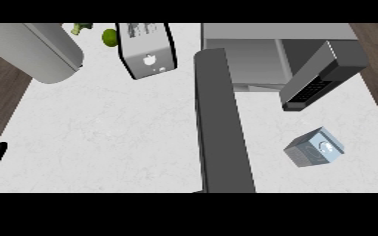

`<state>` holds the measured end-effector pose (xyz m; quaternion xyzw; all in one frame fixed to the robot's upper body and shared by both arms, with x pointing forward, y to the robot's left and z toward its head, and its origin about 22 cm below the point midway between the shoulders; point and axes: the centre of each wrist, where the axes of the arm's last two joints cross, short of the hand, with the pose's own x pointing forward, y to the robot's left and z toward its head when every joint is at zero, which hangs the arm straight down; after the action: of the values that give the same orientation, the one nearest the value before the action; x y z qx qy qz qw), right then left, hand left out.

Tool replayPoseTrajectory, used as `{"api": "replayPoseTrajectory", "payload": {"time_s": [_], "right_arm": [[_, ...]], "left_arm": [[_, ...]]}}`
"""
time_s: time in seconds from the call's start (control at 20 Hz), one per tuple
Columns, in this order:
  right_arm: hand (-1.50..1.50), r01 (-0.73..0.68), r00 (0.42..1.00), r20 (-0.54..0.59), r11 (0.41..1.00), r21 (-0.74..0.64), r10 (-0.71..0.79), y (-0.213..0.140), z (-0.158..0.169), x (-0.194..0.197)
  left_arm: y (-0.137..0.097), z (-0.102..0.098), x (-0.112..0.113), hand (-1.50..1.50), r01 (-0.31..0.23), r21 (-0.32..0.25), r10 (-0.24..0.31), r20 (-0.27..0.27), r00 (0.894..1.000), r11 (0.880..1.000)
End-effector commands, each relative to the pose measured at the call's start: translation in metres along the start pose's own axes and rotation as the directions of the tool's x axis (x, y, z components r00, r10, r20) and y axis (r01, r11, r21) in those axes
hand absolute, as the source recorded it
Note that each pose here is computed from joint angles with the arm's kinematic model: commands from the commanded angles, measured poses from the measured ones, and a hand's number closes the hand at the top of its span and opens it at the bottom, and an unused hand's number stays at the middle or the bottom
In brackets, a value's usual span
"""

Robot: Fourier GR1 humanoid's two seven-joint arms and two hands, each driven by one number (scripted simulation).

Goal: Pick up the milk, place it into the microwave and close the microwave

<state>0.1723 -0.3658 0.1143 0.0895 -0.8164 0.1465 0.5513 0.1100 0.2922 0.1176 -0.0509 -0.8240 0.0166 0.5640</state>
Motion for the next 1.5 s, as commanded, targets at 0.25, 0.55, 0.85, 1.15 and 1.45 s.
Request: {"api": "replayPoseTrajectory", "payload": {"time_s": [0.25, 0.55, 0.85, 1.15, 1.45], "right_arm": [[-1.5, -0.065, 0.993, -0.106, 0.991, -0.114, 0.053, -0.023, 0.021, -0.064], [-1.5, -0.094, 0.977, -0.204, 0.989, -0.118, 0.069, -0.017, 0.027, -0.124], [-1.5, -0.138, 0.962, -0.251, 0.985, -0.104, 0.108, -0.016, 0.061, -0.15], [-1.5, -0.196, 0.955, -0.242, 0.978, -0.075, 0.173, -0.036, 0.056, -0.18], [-1.5, -0.205, 0.946, -0.265, 0.978, -0.047, 0.186, -0.034, 0.073, -0.208]], "left_arm": [[0.009, 0.023, 0.015, -1.5, -0.018, -0.021, 0.019, 0.029, 0.999, 1.0], [0.006, 0.028, 0.019, -1.5, -0.018, -0.025, 0.019, 0.033, 0.999, 1.0], [0.001, 0.041, 0.04, -1.5, -0.019, -0.018, 0.019, 0.039, 0.999, 1.0], [0.02, 0.048, 0.029, -1.5, -0.028, -0.039, 0.029, 0.028, 0.999, 0.999], [0.013, 0.054, 0.023, -1.5, -0.028, -0.052, 0.029, 0.027, 0.999, 0.998]]}}
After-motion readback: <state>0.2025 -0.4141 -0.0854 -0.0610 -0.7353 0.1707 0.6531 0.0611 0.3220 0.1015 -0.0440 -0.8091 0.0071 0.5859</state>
